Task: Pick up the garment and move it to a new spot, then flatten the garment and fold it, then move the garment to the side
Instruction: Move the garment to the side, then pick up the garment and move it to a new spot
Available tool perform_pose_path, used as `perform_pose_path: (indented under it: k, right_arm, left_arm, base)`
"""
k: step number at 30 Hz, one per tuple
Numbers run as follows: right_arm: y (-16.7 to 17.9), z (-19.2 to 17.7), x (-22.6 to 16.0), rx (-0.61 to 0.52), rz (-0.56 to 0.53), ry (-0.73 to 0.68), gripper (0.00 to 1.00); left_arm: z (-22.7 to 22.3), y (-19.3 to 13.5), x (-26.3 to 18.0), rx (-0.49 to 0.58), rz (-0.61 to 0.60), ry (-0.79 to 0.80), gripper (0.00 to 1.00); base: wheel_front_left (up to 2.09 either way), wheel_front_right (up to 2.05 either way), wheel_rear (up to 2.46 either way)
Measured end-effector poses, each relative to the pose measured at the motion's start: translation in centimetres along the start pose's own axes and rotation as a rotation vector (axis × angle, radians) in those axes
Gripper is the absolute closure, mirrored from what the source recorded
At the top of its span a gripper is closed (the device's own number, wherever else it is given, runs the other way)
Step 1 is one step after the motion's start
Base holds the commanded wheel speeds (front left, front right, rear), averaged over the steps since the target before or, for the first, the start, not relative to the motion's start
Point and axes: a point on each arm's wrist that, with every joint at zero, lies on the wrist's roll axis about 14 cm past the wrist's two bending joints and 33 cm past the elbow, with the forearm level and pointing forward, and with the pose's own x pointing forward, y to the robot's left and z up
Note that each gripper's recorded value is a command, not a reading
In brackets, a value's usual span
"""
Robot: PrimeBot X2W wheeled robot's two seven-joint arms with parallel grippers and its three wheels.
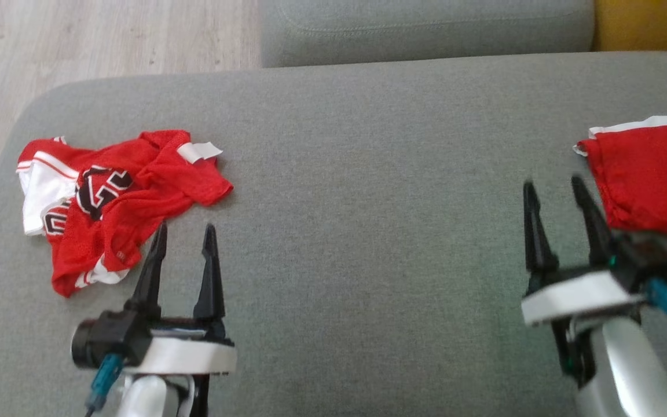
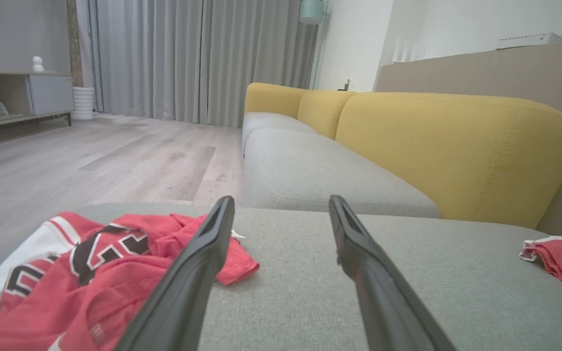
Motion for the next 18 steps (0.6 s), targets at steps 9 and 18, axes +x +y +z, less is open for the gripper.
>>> perform_pose_path:
  k: [9,18]
  right_arm:
    - [0.1,-1.4,-2.5,0.054,-0.019,0.033,0.0]
    - [0.9,-0.9,-2.2,0.062,0.003,0.016,0.0]
  left_arm:
    - [-0.9,0.1,-0.8,-0.032,0.023,0.029,0.0]
    - [-0.6,0.6,-1.2,-0.033,0.041,0.022,0.0]
  base:
    - [0.0,0.0,0.0]
    - [0.0,0.0,0.0]
